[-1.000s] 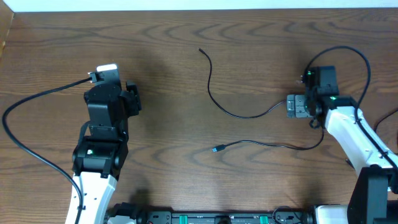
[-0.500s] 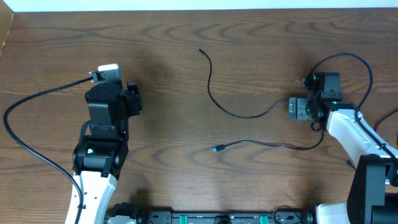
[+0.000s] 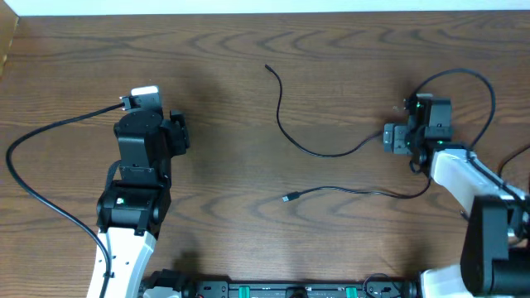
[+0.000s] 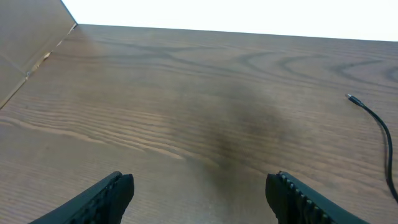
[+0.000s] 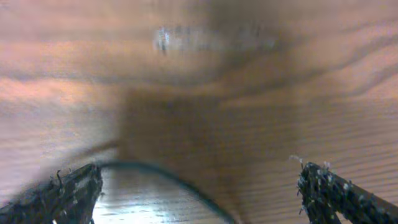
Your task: Untangle cables
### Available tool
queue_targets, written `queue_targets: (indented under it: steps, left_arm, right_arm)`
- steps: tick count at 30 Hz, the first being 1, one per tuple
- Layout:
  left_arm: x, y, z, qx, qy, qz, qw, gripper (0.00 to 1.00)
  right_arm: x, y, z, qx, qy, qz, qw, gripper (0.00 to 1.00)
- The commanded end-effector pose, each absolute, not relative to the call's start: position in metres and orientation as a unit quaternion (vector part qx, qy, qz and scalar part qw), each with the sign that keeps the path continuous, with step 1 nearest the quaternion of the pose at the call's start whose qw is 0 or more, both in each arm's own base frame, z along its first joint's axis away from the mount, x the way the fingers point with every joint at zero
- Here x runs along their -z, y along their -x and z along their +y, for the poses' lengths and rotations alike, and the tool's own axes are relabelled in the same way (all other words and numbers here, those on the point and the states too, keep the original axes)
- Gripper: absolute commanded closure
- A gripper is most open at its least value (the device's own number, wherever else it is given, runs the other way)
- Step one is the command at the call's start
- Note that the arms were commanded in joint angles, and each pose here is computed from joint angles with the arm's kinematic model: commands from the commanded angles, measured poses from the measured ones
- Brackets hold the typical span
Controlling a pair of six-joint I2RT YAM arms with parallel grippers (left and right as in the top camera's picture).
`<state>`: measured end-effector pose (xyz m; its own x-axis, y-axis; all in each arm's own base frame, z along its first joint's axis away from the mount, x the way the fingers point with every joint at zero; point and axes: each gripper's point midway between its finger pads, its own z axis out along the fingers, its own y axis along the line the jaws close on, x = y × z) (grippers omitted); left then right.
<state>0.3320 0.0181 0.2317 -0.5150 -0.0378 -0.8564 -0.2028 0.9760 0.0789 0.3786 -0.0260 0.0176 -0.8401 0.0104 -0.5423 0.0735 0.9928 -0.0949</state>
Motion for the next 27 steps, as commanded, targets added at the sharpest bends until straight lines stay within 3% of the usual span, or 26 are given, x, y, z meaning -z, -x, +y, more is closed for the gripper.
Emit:
queue_targets:
  steps: [1,6,9,11,12,15,23,27]
  left_arm:
    - [-0.232,-0.333,0.02,-0.087,0.069,0.867,0.486,0.27]
    - [-0.232,-0.333,0.02,-0.087,0.069,0.867,0.486,0.27]
    - [-0.232,-0.333,0.02,-0.087,0.069,0.867,0.486,0.27]
    - [-0.232,-0.333,0.02,-0.087,0.069,0.867,0.486,0.26]
    - [-0.232,-0.333,0.02,-0.087,0.069,0.867,0.486,0.27]
    - [-0.232,-0.333,0.02,-0.087,0.069,0.867,0.486,0.27]
    - [-0.232,-0.333,0.02,-0.087,0.069,0.867,0.486,0.27]
    - [-0.231,-0.332,0.02,-0.087,0.069,0.867,0.485,0.27]
  right_arm:
    - [0.01,-0.365,-0.031,0.065,-0.024,0.967,0.245,0.04]
    - [0.03,-0.36,-0.031,0.064,-0.022,0.973,0.221,0.05]
    - [0.038,-0.359,-0.031,0.064,-0.022,0.974,0.216,0.15]
    - [0.042,-0.359,-0.031,0.064,-0.022,0.975,0.213,0.38]
    - [0.042,-0.359,-0.031,0.064,-0.022,0.975,0.213,0.57]
    - [0.042,-0.362,-0.031,0.065,-0.022,0.974,0.218,0.99]
    - [0.036,-0.367,-0.03,0.062,-0.026,0.971,0.229,0.99]
    - [0.009,-0.379,-0.03,0.054,-0.053,0.963,0.26,0.99]
